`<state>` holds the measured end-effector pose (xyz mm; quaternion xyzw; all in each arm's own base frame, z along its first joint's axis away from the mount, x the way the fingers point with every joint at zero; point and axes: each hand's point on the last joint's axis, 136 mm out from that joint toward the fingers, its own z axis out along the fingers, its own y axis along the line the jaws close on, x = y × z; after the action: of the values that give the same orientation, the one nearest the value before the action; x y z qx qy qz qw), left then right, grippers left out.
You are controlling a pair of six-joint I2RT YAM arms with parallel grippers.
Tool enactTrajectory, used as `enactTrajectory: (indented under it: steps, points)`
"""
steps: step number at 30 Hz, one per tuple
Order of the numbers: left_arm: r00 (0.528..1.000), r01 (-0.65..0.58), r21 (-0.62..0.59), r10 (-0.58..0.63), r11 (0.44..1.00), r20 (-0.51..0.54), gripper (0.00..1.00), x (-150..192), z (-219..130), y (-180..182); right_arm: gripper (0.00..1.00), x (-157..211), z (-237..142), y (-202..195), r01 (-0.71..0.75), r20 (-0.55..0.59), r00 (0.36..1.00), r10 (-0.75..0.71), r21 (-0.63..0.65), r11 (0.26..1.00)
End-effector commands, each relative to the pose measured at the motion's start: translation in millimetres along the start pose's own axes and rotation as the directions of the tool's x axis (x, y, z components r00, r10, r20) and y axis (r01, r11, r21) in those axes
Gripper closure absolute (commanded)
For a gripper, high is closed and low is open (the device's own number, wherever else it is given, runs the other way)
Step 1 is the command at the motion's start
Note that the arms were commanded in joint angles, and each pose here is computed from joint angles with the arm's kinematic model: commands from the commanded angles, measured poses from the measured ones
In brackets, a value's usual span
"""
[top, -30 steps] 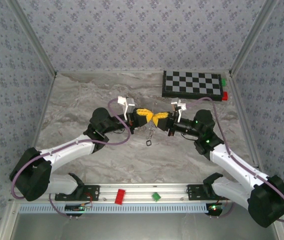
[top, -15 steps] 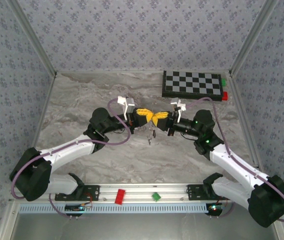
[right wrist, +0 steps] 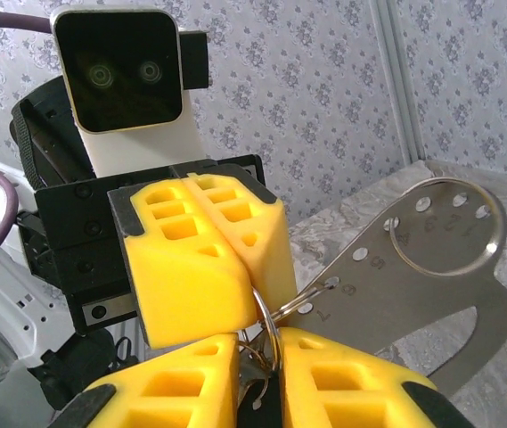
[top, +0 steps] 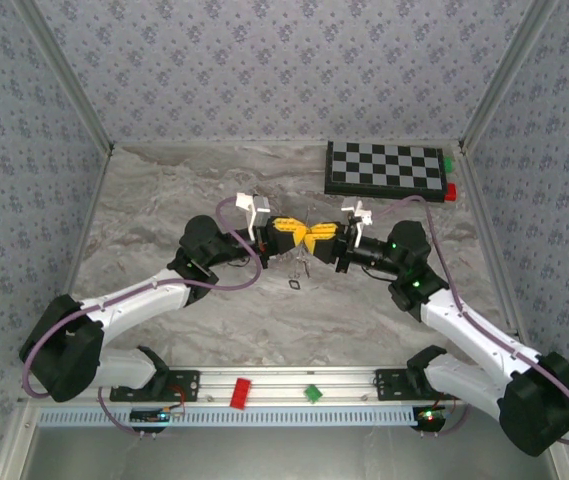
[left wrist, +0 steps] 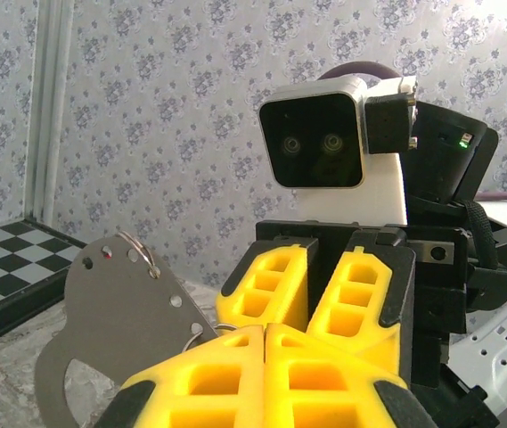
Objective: Put the keys on the keyring
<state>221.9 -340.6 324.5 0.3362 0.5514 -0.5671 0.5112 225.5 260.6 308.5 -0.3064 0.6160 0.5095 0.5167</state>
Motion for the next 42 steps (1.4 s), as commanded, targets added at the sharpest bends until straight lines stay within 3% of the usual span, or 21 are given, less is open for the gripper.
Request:
enactTrajectory:
  steps: [1, 6, 12, 15, 16, 21, 30, 42]
  points:
    - [1.000, -0.017, 0.044, 0.016, 0.999, 0.025, 1.00, -12.5, 4.5, -9.4, 0.86, -24.9, -3.0, 14.4, 0.101, 0.069, 0.993, -0.099, -0.019, 0.995]
    - [1.000, -0.016, 0.040, 0.015, 0.999, 0.025, 1.00, -12.5, 4.5, -8.8, 1.00, -21.4, -0.6, 17.5, 0.090, 0.045, 0.995, -0.088, -0.045, 0.995]
    - [1.000, -0.015, 0.036, 0.014, 0.999, 0.026, 1.00, -13.2, 4.1, -8.4, 1.00, -18.7, -2.1, 16.0, 0.114, 0.013, 0.993, -0.114, -0.022, 0.993]
    - [0.999, -0.018, 0.022, 0.018, 1.000, 0.027, 0.85, -15.1, 2.5, -7.0, 1.00, -14.8, -3.4, 13.6, 0.128, -0.045, 0.991, -0.128, 0.002, 0.992]
    - [0.999, -0.021, 0.015, 0.020, 1.000, 0.032, 0.71, -17.4, 0.9, -6.1, 1.00, -12.3, -4.3, 13.5, 0.127, -0.072, 0.989, -0.126, 0.006, 0.992]
    - [0.998, -0.038, -0.008, 0.038, 0.999, 0.049, 0.61, -25.8, -7.9, -3.7, 1.00, -10.0, -10.3, 10.3, 0.132, -0.188, 0.975, -0.121, 0.050, 0.990]
    - [0.995, -0.075, -0.060, 0.079, 0.995, 0.054, 0.65, -32.9, -28.7, 4.4, 1.00, 0.2, -20.5, 0.6, 0.096, -0.388, 0.921, -0.044, 0.115, 0.989]
    - [0.992, -0.104, 0.003, 0.104, 0.995, -0.078, 0.70, -5.1, -23.4, 3.7, 1.00, 6.8, -29.5, -2.5, 0.062, -0.628, 0.777, 0.042, 0.143, 0.988]
